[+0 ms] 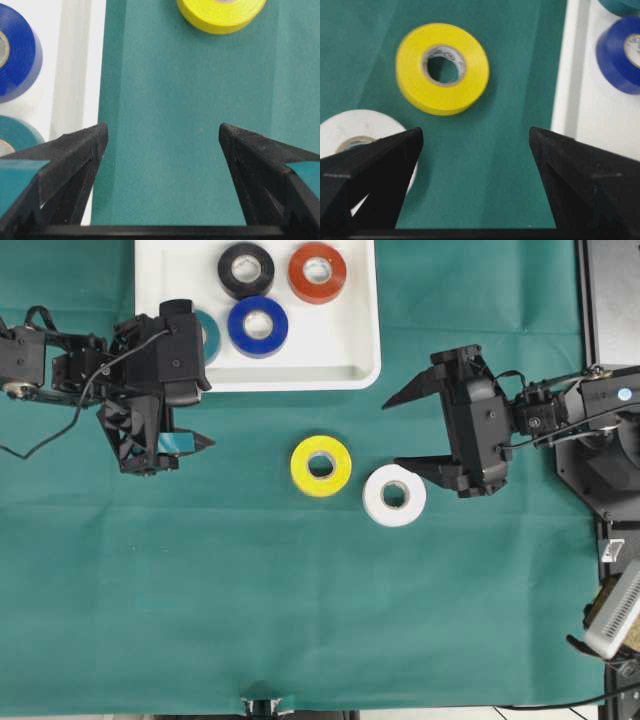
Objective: Put the tape alternately from left to right into the white case.
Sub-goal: 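Move the right gripper down into the white tape roll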
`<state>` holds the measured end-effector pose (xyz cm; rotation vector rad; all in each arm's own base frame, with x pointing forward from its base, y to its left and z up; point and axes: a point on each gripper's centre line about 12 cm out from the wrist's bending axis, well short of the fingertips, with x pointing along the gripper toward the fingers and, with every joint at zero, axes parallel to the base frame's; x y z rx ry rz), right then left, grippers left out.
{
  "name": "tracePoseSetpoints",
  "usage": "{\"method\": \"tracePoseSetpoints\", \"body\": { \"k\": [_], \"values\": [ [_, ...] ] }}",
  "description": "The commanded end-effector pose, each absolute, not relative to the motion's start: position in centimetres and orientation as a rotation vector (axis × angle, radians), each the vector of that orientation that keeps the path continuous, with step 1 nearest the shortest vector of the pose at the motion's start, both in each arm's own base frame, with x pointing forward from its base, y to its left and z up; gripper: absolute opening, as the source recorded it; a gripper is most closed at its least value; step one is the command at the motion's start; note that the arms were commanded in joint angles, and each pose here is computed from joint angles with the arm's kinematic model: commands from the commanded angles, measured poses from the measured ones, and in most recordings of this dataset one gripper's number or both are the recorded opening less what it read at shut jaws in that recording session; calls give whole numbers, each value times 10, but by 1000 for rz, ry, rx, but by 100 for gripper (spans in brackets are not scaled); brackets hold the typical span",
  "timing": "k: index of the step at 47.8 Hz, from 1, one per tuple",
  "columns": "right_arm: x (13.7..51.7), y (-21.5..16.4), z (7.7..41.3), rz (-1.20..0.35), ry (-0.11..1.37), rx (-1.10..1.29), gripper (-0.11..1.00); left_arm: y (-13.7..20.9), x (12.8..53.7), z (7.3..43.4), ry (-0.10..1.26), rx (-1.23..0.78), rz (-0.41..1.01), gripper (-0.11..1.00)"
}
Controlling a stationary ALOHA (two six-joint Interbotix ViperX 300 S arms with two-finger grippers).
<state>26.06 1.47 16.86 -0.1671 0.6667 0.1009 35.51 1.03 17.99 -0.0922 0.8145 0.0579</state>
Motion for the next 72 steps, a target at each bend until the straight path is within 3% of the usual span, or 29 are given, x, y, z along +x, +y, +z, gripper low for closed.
{"method": "tracePoseSetpoints", "body": {
  "k": [1,23,72],
  "values": [
    [263,23,171,128,653,-169,78,10,357,189,784,-91,55,100],
    [272,41,141,144,773,-71,78,9,358,189,778,-92,54,100],
    [293,38,102,91,991,-103,78,9,355,186,787,-94,55,100]
  ]
}}
